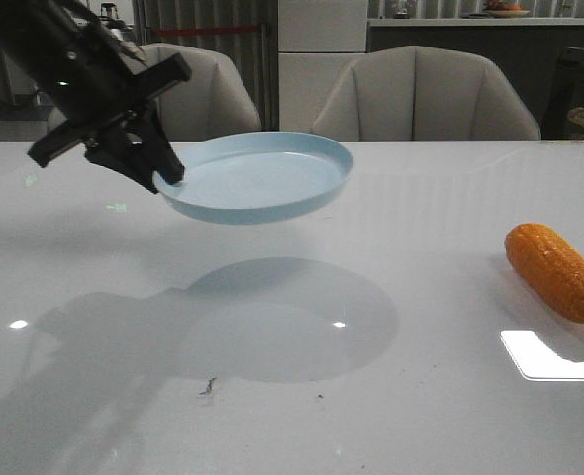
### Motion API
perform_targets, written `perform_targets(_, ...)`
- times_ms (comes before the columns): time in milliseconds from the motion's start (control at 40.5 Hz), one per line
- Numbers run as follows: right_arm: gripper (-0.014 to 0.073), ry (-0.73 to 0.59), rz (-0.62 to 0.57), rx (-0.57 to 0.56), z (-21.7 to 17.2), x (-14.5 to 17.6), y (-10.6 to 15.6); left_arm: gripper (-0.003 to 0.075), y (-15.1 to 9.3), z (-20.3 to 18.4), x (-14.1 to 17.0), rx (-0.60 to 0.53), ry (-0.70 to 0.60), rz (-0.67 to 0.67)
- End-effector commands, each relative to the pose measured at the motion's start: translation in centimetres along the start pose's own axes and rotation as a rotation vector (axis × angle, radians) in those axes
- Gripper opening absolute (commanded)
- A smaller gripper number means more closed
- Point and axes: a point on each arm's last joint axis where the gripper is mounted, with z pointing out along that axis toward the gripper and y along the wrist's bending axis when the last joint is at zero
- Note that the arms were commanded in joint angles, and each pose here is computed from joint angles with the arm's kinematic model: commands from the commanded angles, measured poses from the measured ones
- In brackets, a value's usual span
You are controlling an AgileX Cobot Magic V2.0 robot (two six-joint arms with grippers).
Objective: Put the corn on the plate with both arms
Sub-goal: 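Lift the plate with the left gripper and carry it toward the table center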
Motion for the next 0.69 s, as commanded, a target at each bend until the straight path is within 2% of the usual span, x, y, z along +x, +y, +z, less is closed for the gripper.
perform_targets(0, 0.0454, -0.114, 0.007, 0.002, -0.6, -1.9, 0.0, 0.0094, -3.5, -0.8, -0.1, 0.059, -0.056, 0.055)
perform_targets(271, 0.0454, -0.1, 0.007, 0.001, -0.6, -1.8, 0.0, 0.0094, -5.2, 4.2, 2.1, 0.053, 0.084, 0.089)
perform_targets(518, 0.0454, -0.073, 0.007, -0.001, -0.6, -1.5, 0.1, 0.0094, -5.4, 5.1, 2.7, -0.05, 0.097, 0.215)
perform_targets(666, 0.0454, -0.079, 0.007, 0.0, -0.6, -1.6, 0.1, 0.0094, -5.1, 5.5, 3.0, -0.063, 0.124, 0.219)
